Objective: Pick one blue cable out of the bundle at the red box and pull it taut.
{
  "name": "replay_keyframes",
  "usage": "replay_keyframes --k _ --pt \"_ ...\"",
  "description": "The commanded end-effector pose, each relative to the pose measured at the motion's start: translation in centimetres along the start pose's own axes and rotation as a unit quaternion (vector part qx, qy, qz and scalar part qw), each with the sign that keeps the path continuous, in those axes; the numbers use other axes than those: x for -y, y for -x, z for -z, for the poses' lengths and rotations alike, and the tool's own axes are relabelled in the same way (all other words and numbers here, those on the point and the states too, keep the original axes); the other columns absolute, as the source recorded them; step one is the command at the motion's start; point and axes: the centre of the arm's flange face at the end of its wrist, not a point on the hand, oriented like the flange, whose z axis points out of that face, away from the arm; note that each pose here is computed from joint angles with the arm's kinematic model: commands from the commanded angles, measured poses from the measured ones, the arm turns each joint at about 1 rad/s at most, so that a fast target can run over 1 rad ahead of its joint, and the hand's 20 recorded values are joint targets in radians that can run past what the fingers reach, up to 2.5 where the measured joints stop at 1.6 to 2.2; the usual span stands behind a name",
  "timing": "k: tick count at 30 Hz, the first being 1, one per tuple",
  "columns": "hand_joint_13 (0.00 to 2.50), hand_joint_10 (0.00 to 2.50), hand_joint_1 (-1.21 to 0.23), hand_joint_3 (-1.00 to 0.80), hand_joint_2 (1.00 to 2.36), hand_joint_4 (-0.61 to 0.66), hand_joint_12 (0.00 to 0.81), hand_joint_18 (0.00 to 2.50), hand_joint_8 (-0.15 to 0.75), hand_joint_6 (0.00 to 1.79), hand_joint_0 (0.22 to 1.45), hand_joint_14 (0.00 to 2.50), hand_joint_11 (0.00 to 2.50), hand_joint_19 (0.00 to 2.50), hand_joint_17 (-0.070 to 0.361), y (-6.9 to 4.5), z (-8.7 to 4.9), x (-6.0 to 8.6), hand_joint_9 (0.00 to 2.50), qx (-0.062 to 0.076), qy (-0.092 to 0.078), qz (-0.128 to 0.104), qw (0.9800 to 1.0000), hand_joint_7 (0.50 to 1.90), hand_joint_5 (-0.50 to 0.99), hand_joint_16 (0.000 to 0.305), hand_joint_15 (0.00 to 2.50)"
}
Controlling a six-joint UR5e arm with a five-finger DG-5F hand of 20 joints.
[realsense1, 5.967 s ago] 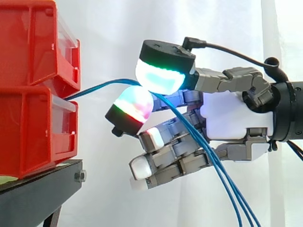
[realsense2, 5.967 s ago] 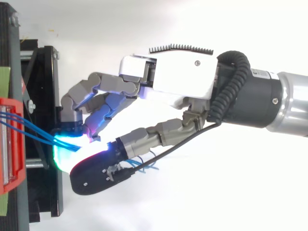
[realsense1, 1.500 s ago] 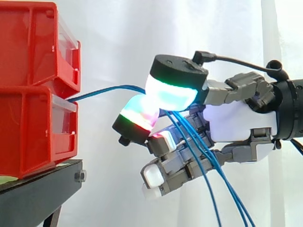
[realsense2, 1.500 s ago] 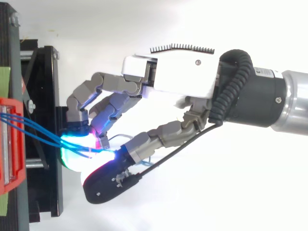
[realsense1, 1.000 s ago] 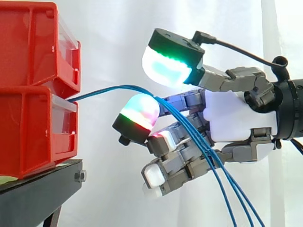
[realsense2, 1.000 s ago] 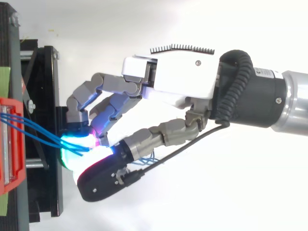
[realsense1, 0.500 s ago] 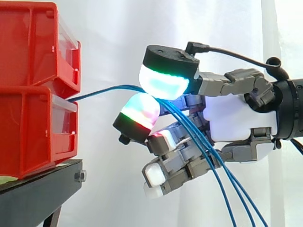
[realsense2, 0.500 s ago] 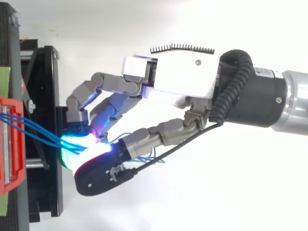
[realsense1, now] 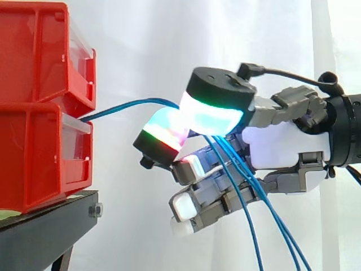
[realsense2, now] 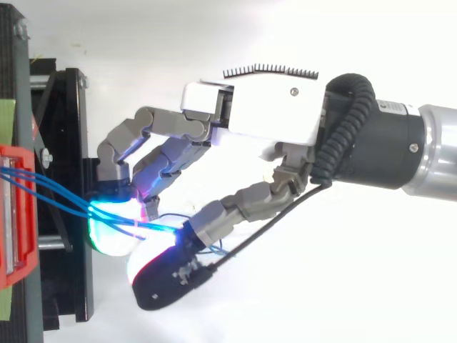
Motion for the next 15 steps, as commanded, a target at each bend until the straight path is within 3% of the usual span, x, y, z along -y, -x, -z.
replay_keyframes --k 1,5,10,12,15 --pt "0.8 0.01 -1.03 -0.5 1.0 -0.01 0.368 0.68 0.247 0.95 0.56 0.02 1.05 0.22 0.11 -0.06 0.01 -0.05 0.8 0.0 0.0 -0.003 1.0 0.91 -0.23 0.049 0.57" --pt "0.8 0.01 -1.0 -0.5 1.0 0.05 0.39 0.71 0.275 0.96 0.47 0.02 1.06 0.23 0.122 0.04 -0.02 0.08 0.8 0.0 -0.001 -0.004 1.0 0.86 -0.24 0.054 0.58" --pt "0.84 0.0 -0.81 -0.5 1.0 0.09 0.429 0.76 0.327 0.96 0.41 0.02 1.06 0.26 0.139 0.05 0.0 -0.03 0.88 0.0 0.0 -0.005 1.0 0.81 -0.22 0.062 0.59" --pt "0.82 0.01 -0.69 -0.5 1.0 0.06 0.404 0.7 0.304 0.94 0.5 0.02 1.08 0.3 0.124 0.04 -0.02 0.08 0.89 0.0 -0.001 -0.006 1.0 0.85 -0.22 0.055 0.59" --pt "0.81 0.01 -0.65 -0.5 1.0 0.04 0.382 0.67 0.285 0.93 0.59 0.02 1.07 0.32 0.114 0.04 -0.02 0.08 0.88 0.0 -0.001 -0.008 1.0 0.9 -0.22 0.051 0.59"
